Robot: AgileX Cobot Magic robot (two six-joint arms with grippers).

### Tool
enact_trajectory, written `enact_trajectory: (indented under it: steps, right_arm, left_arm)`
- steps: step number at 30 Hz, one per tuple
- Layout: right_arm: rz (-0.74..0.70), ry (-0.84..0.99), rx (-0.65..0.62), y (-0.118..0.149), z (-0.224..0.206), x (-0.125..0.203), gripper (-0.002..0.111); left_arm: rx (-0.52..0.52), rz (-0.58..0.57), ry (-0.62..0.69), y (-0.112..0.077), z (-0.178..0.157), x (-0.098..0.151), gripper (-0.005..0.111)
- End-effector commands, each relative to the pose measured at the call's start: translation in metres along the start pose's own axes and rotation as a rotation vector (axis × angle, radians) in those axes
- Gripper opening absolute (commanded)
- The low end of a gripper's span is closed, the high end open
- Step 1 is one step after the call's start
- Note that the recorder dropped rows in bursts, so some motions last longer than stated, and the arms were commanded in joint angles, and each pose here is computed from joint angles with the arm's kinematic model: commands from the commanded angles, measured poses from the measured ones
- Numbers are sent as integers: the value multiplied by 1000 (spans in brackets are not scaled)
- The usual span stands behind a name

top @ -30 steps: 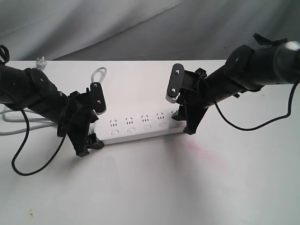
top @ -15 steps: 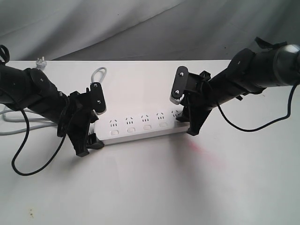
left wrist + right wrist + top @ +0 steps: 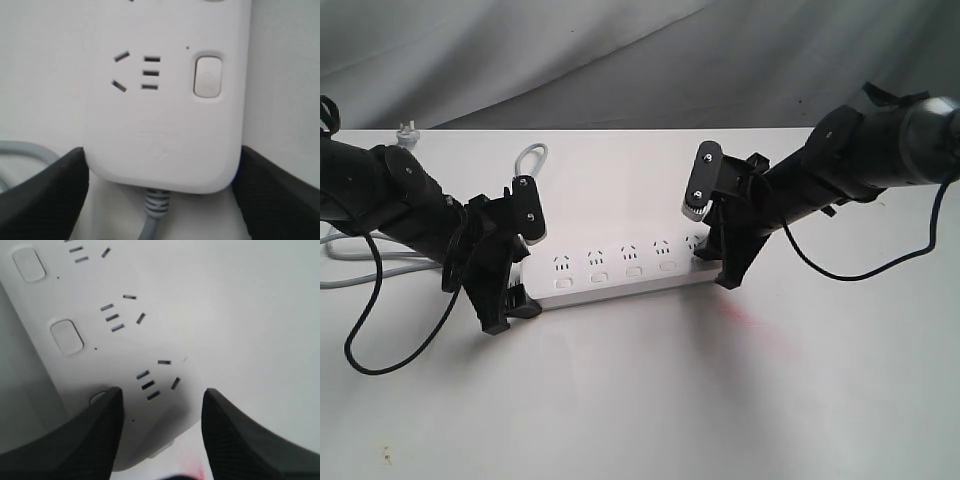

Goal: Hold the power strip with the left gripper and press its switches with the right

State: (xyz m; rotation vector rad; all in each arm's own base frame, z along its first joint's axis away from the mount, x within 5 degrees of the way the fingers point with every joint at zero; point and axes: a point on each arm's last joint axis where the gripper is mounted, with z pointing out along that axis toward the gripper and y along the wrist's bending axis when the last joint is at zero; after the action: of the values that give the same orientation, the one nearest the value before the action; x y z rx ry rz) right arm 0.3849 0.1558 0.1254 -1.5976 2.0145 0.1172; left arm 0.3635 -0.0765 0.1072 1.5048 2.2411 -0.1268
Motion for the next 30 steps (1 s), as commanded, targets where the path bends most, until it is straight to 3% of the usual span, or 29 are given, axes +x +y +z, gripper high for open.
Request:
enact_trajectory:
  steps: [1,13,25,30]
  right_arm:
    - [-5,42,-116,16,19,13,47]
    - [8,42,-129,18,22,15,47]
    - [0,-59,47,-5,-31,-16,47]
    - [1,-61,46,-5,-31,-16,47]
  left_arm:
    - [-17,10,5,2,0,1,65]
    - [-17,12,5,2,0,1,65]
    - [-17,12,5,2,0,1,65]
    - [-17,10,5,2,0,1,65]
